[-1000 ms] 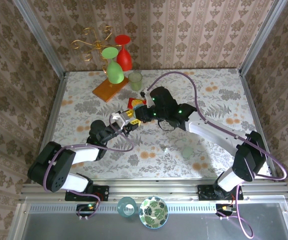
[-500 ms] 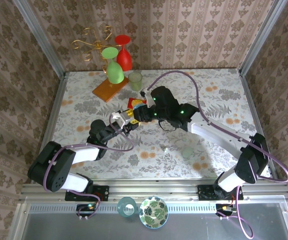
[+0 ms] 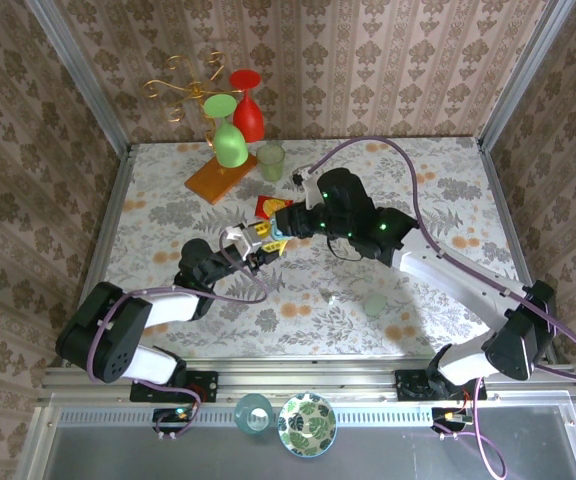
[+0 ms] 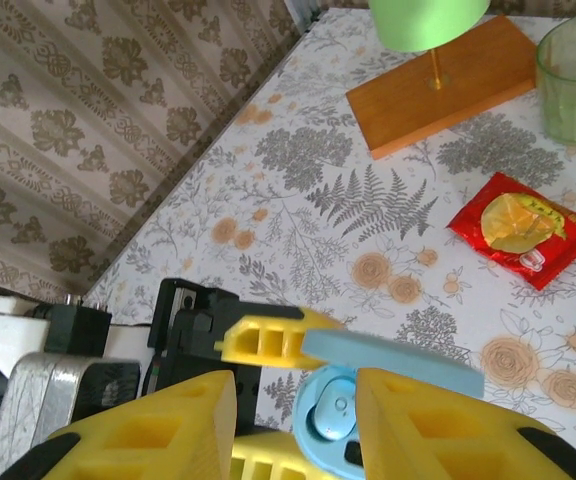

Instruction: Insert the wireless bluetooth earbuds into the charging case

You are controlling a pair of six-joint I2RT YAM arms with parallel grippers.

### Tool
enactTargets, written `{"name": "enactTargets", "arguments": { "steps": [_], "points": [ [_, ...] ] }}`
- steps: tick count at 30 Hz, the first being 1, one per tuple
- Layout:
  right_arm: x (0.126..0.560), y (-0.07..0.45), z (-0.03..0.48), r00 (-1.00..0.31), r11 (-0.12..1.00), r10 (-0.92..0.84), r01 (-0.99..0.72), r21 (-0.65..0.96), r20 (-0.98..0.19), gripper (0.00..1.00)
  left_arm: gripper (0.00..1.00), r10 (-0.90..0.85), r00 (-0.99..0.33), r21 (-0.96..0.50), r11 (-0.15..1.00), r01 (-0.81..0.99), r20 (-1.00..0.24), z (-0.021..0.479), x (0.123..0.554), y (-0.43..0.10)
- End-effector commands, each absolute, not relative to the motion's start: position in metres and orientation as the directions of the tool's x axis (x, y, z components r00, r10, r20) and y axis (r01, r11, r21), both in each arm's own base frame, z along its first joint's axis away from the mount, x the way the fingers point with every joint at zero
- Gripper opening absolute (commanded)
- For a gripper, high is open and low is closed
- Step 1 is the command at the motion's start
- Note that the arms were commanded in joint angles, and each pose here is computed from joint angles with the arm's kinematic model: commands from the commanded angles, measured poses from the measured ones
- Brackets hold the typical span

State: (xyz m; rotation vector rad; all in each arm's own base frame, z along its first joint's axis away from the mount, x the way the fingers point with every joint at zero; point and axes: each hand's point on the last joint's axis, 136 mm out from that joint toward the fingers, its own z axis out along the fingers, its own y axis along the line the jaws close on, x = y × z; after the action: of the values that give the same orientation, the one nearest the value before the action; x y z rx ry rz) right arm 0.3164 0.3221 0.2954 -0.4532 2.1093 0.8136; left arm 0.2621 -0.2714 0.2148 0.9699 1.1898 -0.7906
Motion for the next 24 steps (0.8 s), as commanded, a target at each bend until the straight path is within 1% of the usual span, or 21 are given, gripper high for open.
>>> {"name": "enactTargets", "arguments": {
  "steps": [1,7,12,18,21,23,24],
  "points": [
    [0.326,0.310,0.301,-0.615,0.756,0.005,-0.514,0.405,-0.789,0.36,0.26,-0.040,0.286,0.259,0.315,0.913,-0.957,0.230,0.251,-0.279],
    [0.340,0.310,0.272,-0.699,0.781,-0.014,-0.454,0.429,-0.715,0.29,0.26,-0.047,0.296,0.267,0.315,0.911,-0.954,0.235,0.249,-0.278],
    [0.332,0.313,0.261,-0.726,0.765,-0.048,-0.468,0.442,-0.686,0.29,0.26,-0.048,0.287,0.251,0.366,0.896,-0.957,0.238,0.257,-0.275],
    [0.317,0.304,0.260,-0.719,0.756,-0.071,-0.491,0.433,-0.691,0.29,0.26,-0.055,0.271,0.227,0.401,0.887,-0.961,0.242,0.266,-0.274],
    [0.315,0.299,0.270,-0.701,0.740,-0.033,-0.496,0.455,-0.712,0.33,0.26,-0.061,0.270,0.225,0.398,0.889,-0.961,0.244,0.266,-0.275],
    [0.319,0.295,0.269,-0.718,0.714,0.031,-0.471,0.518,-0.695,0.41,0.26,-0.070,0.266,0.218,0.395,0.892,-0.961,0.247,0.266,-0.276],
    [0.318,0.290,0.282,-0.711,0.684,0.081,-0.469,0.558,-0.698,0.45,0.26,-0.074,0.261,0.212,0.395,0.894,-0.963,0.248,0.266,-0.276]
  ]
}}
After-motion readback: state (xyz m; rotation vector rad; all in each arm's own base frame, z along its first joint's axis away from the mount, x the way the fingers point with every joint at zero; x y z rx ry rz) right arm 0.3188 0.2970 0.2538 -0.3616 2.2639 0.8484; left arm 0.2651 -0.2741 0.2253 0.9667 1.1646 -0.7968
